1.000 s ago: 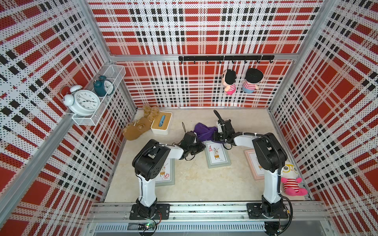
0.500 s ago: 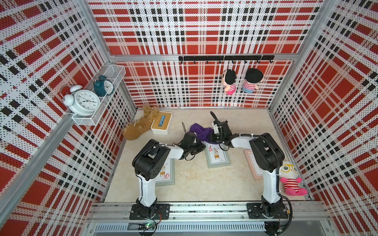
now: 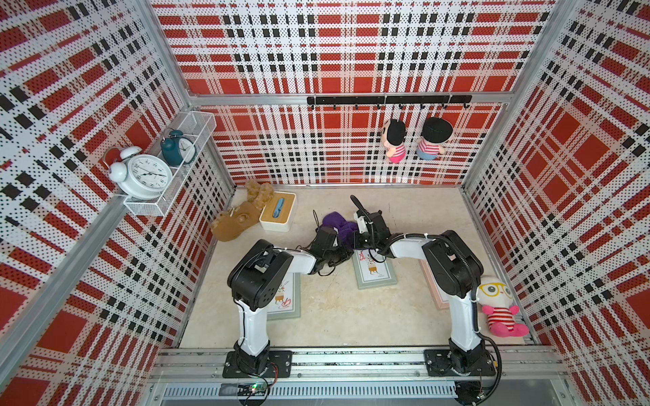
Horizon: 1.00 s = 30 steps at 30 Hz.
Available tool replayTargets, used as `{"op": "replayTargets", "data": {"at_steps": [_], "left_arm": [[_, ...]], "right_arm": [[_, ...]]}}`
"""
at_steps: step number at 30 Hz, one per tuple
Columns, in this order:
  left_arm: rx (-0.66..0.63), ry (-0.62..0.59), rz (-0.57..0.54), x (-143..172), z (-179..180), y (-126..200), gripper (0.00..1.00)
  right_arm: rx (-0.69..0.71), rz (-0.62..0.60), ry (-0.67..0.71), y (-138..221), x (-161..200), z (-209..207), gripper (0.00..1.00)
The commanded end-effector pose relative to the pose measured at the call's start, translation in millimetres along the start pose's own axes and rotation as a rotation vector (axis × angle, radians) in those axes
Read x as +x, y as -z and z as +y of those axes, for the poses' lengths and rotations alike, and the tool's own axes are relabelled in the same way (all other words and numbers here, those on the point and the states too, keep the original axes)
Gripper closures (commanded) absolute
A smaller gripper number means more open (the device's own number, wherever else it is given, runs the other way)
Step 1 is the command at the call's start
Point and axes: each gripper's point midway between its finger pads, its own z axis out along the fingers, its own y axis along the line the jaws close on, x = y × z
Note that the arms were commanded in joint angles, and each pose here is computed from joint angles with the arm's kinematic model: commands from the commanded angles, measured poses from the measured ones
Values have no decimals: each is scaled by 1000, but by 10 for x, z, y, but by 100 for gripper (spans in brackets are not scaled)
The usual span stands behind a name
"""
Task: Wipe the picture frame with a cloth
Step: Wipe the dirt from the picture frame.
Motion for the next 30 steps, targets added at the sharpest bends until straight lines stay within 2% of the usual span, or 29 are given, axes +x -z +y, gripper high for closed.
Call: {"op": "replayTargets", "data": {"at_steps": [1,6,9,12,15,18,20,22,27,30], "left_arm": [[-238,56,83,352,734,-41,84],[-235,57,79,338,705,-18,84],[-233,28,80,282,627,-2,84],[-191,-6,75,183,428,11,80],[-100,-40,70,36,75,0,73],[-29,-62,58,-80,-240,13,63],[-11,-66,49,-107,-338,30,58],[-13,-63,46,-73,-349,49,54],[-70,-12,39,87,-114,82,47],[-81,21,44,177,-7,98,46]], "right_arm": [[236,233,-125,204,559,-815,100],[362,122,-166,648,90,-1275,100],[413,77,-155,893,-266,-1380,100],[423,78,-136,1036,-387,-1335,100],[369,104,-183,1056,-205,-1226,100],[378,141,-228,1087,100,-1205,100],[367,173,-246,1094,308,-1145,100],[359,205,-235,1096,488,-1061,100],[298,276,-209,982,769,-835,100],[268,295,-221,886,842,-777,100]]}}
